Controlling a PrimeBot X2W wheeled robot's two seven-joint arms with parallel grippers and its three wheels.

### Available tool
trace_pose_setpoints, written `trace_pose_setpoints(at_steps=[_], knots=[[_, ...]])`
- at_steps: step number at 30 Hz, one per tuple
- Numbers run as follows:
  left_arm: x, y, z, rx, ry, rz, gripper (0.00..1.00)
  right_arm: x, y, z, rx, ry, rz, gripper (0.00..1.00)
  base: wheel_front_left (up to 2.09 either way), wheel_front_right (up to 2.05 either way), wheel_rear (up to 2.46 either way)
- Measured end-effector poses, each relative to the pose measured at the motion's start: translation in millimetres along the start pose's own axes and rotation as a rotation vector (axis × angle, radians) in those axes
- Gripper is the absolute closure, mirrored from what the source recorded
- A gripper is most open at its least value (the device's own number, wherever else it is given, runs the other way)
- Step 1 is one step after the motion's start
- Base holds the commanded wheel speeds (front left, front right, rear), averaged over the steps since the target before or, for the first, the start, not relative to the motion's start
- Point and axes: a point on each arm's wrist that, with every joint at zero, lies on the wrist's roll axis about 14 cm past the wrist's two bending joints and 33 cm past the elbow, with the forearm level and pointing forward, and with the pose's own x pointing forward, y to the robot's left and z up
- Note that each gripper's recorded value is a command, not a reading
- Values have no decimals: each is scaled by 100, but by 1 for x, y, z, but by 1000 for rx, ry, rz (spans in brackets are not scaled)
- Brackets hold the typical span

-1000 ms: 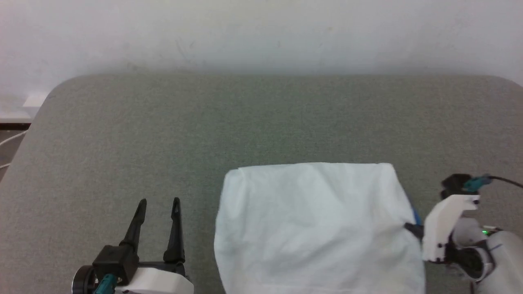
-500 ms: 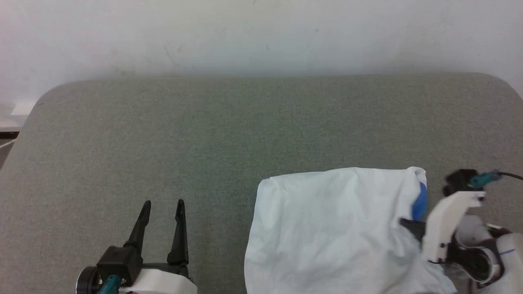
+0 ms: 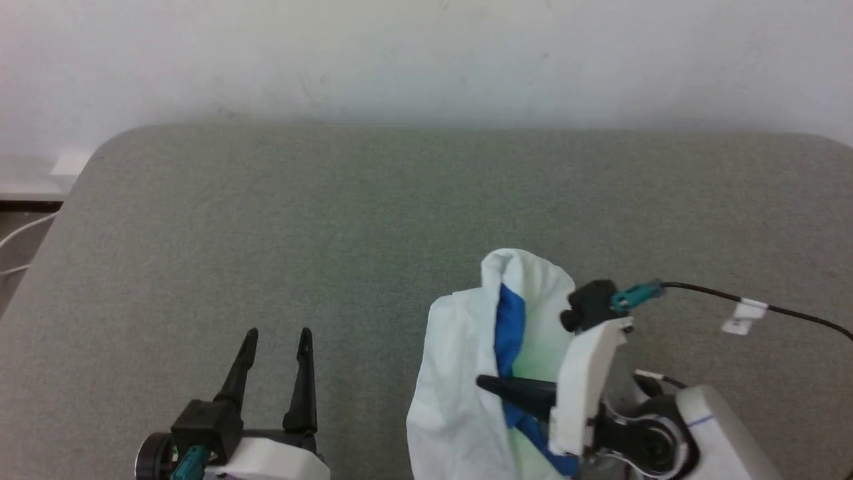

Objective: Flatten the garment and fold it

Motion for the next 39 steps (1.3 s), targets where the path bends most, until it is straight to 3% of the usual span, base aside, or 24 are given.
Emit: trace_pose_setpoints(at_steps=[6,7,8,9,17,26,31,39], knots=[[6,3,-4,0,13,7,0,36,7,-1,-45,18,8,100,0,0,0],[7,3,-6,0,17,9,0,41,2,-4,-54,29,-8,77,0,0,0],[8,3,-7,-2,22,12,0,46,-3,-7,-60,37,-25,25,0,0,0],[8,4,-10,-3,29,17,0,51,-8,-11,-65,47,-40,0,0,0,0],[8,11,-21,-2,66,45,0,77,-3,-25,-115,37,-18,0,0,0,0],[10,6,-8,1,23,27,0,55,38,28,-438,-258,65,0,0,0,0],[14,0,-1,-5,-5,13,0,14,19,85,-592,-558,-50,0,0,0,0],[18,-9,6,-23,-29,-5,0,-62,-26,110,-610,-827,-295,0,0,0,0]])
